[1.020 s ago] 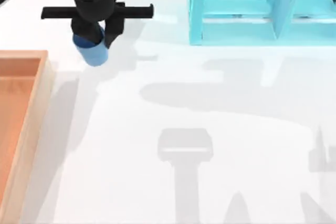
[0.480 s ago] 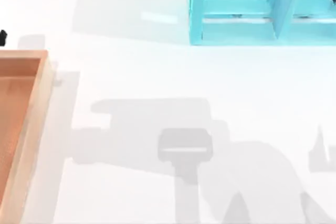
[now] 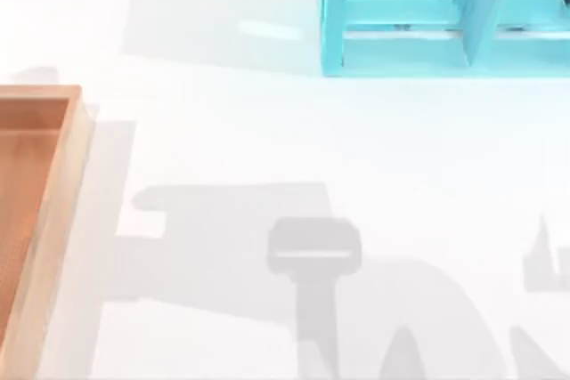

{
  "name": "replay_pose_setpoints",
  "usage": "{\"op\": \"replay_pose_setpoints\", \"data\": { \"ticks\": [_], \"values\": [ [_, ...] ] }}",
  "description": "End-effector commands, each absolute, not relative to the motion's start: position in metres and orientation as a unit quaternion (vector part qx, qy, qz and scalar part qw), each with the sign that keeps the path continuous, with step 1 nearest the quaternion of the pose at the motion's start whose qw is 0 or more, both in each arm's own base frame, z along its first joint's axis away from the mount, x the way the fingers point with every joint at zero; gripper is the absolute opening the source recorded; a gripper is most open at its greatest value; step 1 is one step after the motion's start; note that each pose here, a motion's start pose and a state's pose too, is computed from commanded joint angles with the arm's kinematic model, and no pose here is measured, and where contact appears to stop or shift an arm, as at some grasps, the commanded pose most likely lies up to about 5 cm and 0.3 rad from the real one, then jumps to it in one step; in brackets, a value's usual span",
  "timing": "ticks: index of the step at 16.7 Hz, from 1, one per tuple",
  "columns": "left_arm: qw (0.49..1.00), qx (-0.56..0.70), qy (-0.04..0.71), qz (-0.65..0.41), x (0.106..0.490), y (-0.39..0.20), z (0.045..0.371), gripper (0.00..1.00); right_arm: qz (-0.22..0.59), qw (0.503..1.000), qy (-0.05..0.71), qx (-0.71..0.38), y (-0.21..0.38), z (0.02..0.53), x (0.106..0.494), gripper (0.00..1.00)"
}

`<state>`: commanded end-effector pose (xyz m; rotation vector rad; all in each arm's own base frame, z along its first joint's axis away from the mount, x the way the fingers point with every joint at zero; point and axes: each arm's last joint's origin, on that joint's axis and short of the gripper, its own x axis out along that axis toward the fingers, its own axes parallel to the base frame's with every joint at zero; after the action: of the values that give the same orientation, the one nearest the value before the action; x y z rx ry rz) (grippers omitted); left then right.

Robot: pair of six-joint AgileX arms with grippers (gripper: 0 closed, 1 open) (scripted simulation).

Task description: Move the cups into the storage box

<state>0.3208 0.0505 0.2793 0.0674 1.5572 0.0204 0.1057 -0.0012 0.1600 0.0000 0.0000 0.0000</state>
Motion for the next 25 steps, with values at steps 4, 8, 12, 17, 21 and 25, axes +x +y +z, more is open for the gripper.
{"op": "replay_pose_setpoints", "data": {
  "ticks": [4,8,12,17,21,25],
  "values": [
    [0.711,0.030,0.702,0.009,0.321,0.056,0.253,0.00,0.000,1.000,0.000,0.000,-0.001,0.160,0.106,1.00],
    [0.714,0.029,0.700,0.011,0.320,0.061,0.221,0.00,0.000,1.000,0.000,0.000,-0.001,0.160,0.106,1.00],
    [0.712,0.028,0.702,0.010,0.320,0.063,0.217,0.00,0.000,1.000,0.000,0.000,-0.001,0.160,0.106,1.00],
    [0.712,0.028,0.702,0.010,0.320,0.063,0.217,0.38,0.000,1.000,0.000,0.000,-0.001,0.160,0.106,1.00],
    [0.712,0.028,0.702,0.010,0.320,0.063,0.217,0.68,0.000,1.000,0.000,0.000,-0.001,0.160,0.106,1.00],
    [0.712,0.028,0.702,0.010,0.320,0.063,0.217,0.98,0.000,1.000,0.000,0.000,-0.001,0.160,0.106,1.00]
  ]
}}
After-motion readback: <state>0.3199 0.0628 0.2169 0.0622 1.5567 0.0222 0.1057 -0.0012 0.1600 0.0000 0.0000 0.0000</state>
